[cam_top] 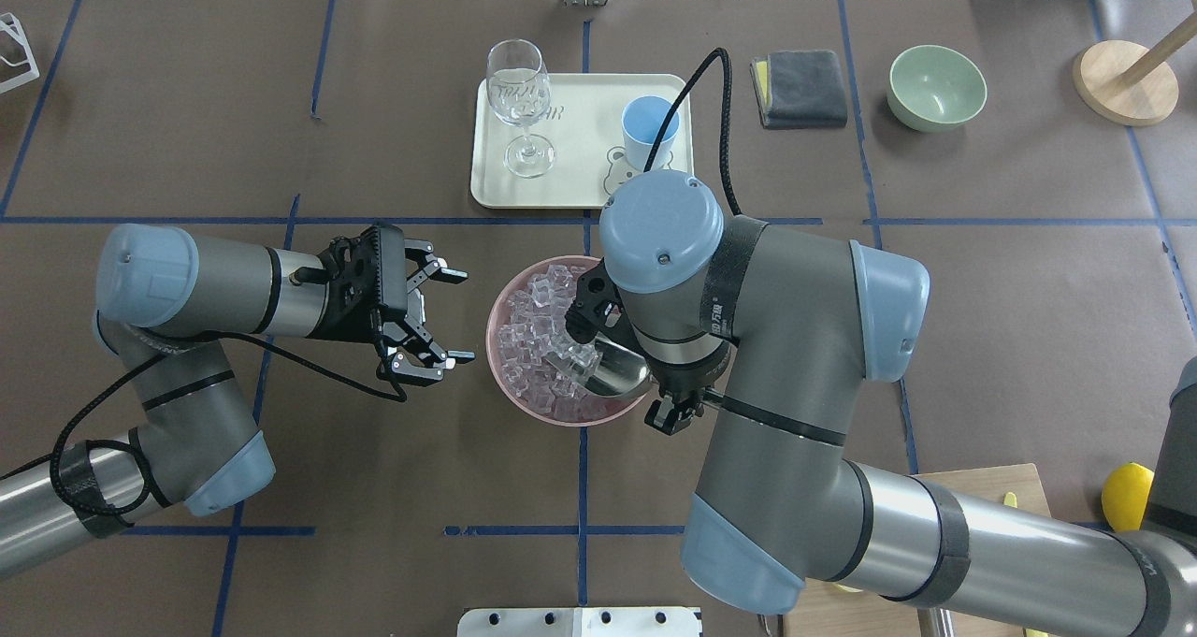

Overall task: Put ice in cup with scoop
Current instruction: 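Drag the scoop through the ice and tilt it up to hold cubes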

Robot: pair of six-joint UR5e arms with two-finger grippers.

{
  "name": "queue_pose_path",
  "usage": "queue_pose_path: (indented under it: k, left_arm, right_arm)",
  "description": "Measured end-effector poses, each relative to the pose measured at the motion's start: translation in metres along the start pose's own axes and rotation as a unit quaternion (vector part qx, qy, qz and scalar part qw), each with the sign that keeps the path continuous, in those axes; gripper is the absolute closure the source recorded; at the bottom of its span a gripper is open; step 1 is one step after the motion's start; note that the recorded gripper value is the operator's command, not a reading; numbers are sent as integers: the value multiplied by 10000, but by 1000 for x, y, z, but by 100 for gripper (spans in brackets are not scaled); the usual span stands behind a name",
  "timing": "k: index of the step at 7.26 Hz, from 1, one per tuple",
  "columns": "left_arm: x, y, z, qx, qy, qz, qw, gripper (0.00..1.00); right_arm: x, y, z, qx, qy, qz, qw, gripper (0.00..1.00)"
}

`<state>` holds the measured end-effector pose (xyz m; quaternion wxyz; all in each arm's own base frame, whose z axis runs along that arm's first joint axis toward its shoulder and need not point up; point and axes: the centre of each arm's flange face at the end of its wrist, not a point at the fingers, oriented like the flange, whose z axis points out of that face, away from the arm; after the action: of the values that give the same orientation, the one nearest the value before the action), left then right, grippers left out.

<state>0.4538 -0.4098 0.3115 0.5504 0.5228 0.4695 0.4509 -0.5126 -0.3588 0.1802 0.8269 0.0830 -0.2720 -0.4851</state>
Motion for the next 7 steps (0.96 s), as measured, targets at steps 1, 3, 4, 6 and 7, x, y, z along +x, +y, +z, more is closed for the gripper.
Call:
queue_pose_path:
  k: [1,3,4,6,7]
  left_arm:
    - [0,-1,0,6,-1,2,10000,0]
    - [0,-2,-1,12,1,5,10000,0]
    - [0,-3,-2,17,-1,8,10000,0]
    - [0,-4,-5,25,-13,11,10000,0]
    - [-1,-5,-6,30,-19,13,10000,0]
  right_arm:
    - [1,1,3,138,-24,50,9999,100]
    - [7,15,11,482,-97,68,9988,100]
    - [7,19,13,568,-128,119,9982,100]
    - [2,22,23,749,-206,200,9968,100]
    - [0,22,27,831,-250,246,9959,100]
